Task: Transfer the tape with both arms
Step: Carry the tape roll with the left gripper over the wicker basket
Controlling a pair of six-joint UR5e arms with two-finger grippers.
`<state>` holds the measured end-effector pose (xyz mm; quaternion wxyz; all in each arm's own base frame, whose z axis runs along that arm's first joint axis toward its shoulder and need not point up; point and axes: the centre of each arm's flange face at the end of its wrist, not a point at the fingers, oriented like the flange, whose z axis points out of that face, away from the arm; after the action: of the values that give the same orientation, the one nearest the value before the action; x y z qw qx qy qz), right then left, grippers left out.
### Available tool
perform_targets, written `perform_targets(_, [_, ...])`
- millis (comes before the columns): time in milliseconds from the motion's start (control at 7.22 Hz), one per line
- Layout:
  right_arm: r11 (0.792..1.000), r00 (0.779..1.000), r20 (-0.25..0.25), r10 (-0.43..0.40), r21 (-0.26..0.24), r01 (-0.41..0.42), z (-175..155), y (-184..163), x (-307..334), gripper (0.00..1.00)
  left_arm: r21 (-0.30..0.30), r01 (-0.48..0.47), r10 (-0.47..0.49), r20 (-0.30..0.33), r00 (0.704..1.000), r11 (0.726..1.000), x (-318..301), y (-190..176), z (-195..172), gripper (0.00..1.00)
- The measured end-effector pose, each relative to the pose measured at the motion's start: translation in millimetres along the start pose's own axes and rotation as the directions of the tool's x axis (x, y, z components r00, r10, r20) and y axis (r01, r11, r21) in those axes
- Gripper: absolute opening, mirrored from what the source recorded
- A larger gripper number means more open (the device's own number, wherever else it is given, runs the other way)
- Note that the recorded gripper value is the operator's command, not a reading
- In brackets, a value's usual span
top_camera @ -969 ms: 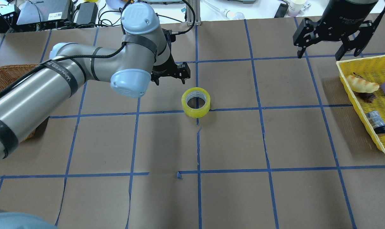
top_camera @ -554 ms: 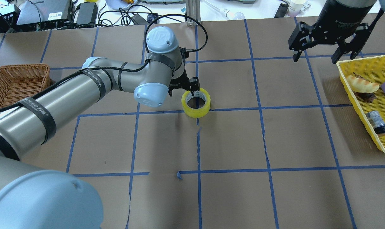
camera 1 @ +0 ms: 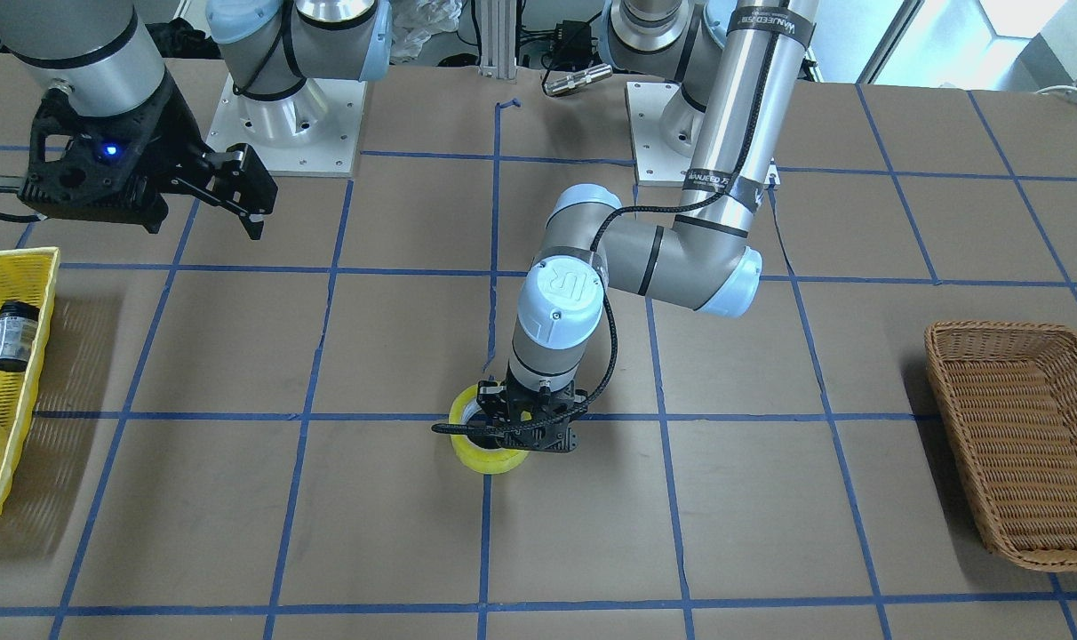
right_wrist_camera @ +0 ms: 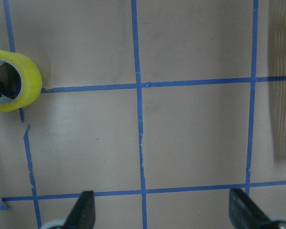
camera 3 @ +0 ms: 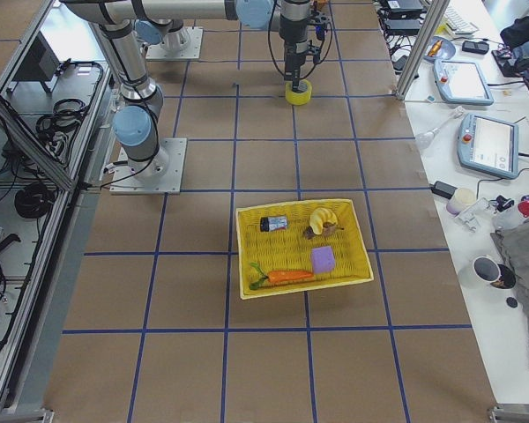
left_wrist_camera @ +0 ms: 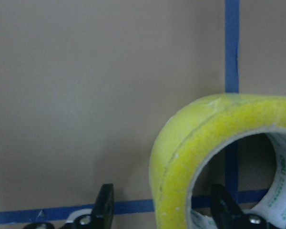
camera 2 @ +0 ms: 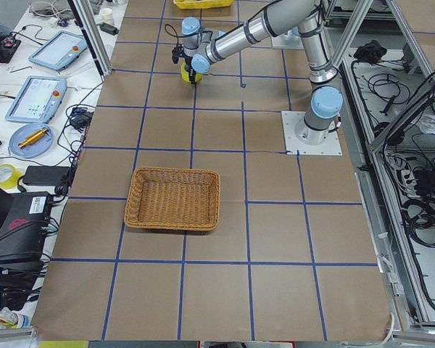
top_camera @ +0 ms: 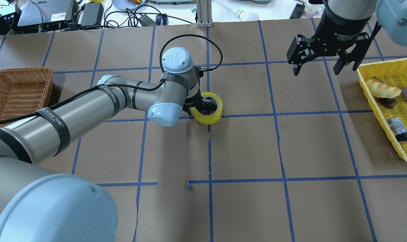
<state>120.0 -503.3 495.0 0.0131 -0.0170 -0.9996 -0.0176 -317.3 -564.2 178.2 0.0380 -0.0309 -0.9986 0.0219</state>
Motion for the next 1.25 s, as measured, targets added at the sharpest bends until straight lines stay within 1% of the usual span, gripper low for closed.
perform_targets(277, [1.0,1.0,0.0,-0.012,0.002,0.012,0,1,-4,1.0,0.036,0.002,-0.002,-0.011,1.0,0.999,-3,-8,-14,0.05])
perform_targets(415, [1.0,1.0,0.0,-0.014,0.003,0.014,0,1,-4,1.0,0.051,0.038,-0.037,-0.014,0.999,0.998,-24,-18,-31,0.05])
perform_targets(554, [1.0,1.0,0.0,-0.017,0.004,0.017,0,1,-4,1.0,0.056,0.085,-0.084,-0.017,0.996,0.995,-63,-33,-56,0.05])
perform_targets(692, [1.0,1.0,0.0,-0.029,0.006,0.029,-1,2,-4,1.0,0.053,0.102,-0.101,-0.011,0.995,0.993,-107,-48,-86,0.05])
perform_targets(831, [0.999,0.999,-0.001,-0.05,0.007,0.05,-1,2,-4,1.0,0.046,0.102,-0.102,0.011,0.995,0.994,-153,-61,-117,0.05])
perform_targets(969, [0.998,0.998,-0.001,-0.067,0.008,0.067,-1,2,-4,1.0,0.046,0.097,-0.1,0.053,0.994,0.994,-210,-72,-146,0.05])
perform_targets(1108, [0.997,0.997,0.0,-0.074,0.008,0.074,-1,2,-4,1.0,0.048,0.074,-0.078,0.097,0.992,0.996,-272,-77,-167,0.06])
perform_targets(1246, [0.997,0.997,0.008,-0.076,0.009,0.076,-2,2,-5,1.0,0.041,0.043,-0.048,0.126,0.991,0.998,-344,-74,-179,0.06])
